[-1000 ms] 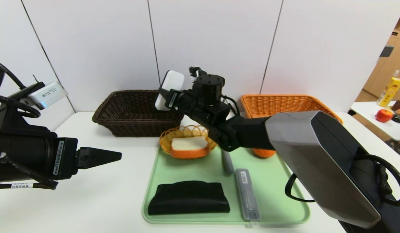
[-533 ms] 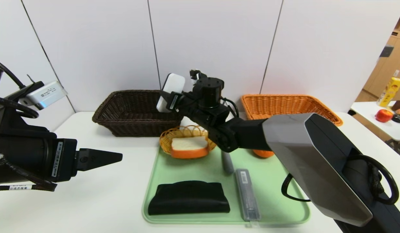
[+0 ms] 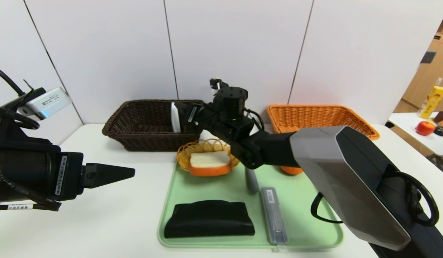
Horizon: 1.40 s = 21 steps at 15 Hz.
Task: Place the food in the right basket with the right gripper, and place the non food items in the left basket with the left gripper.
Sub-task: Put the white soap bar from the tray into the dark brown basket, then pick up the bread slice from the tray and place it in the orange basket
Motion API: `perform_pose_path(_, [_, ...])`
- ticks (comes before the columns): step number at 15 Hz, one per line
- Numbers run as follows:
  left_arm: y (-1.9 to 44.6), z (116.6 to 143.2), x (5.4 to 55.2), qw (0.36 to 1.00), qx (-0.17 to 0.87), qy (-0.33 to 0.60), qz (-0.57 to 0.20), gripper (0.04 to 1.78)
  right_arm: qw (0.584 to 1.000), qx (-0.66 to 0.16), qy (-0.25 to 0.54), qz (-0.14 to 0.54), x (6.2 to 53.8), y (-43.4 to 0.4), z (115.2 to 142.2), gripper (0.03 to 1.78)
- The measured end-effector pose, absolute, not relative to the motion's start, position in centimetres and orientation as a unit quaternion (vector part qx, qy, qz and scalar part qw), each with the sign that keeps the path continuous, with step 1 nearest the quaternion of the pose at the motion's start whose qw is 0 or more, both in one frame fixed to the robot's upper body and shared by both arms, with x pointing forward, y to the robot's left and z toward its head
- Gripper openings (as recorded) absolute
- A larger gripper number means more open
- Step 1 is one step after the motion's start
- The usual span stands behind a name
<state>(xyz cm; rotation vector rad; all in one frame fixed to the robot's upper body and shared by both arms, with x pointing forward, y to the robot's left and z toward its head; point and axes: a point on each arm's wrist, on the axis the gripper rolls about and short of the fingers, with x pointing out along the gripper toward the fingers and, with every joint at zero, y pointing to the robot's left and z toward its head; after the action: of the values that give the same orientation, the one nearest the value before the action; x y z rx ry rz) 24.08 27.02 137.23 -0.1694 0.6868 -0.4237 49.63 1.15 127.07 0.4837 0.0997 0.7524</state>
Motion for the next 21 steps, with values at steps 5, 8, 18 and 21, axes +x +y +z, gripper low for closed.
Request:
perform_pose_path(5, [27.0,137.5,24.1,0.919,-0.084,0.324,-0.207,1.69,0.901,0.236,0.042,0.363,49.5,0.9,128.0,1.50])
perform_pose_path(8, [26.8,138.1,24.6,0.926,-0.095,0.297,-0.211,1.69,0.902,0.237,0.032,0.359,48.4,-0.5,132.1,1.57])
perform_pose_path(18, [26.4,138.0,25.4,0.916,-0.146,0.317,-0.196,1.69,0.782,0.473,0.335,0.228,38.7,-9.4,143.1,1.67])
perform_pose_path(21, [26.3,138.0,25.4,0.916,-0.146,0.317,-0.197,1.69,0.695,0.566,0.412,0.164,37.8,-10.8,141.8,1.68])
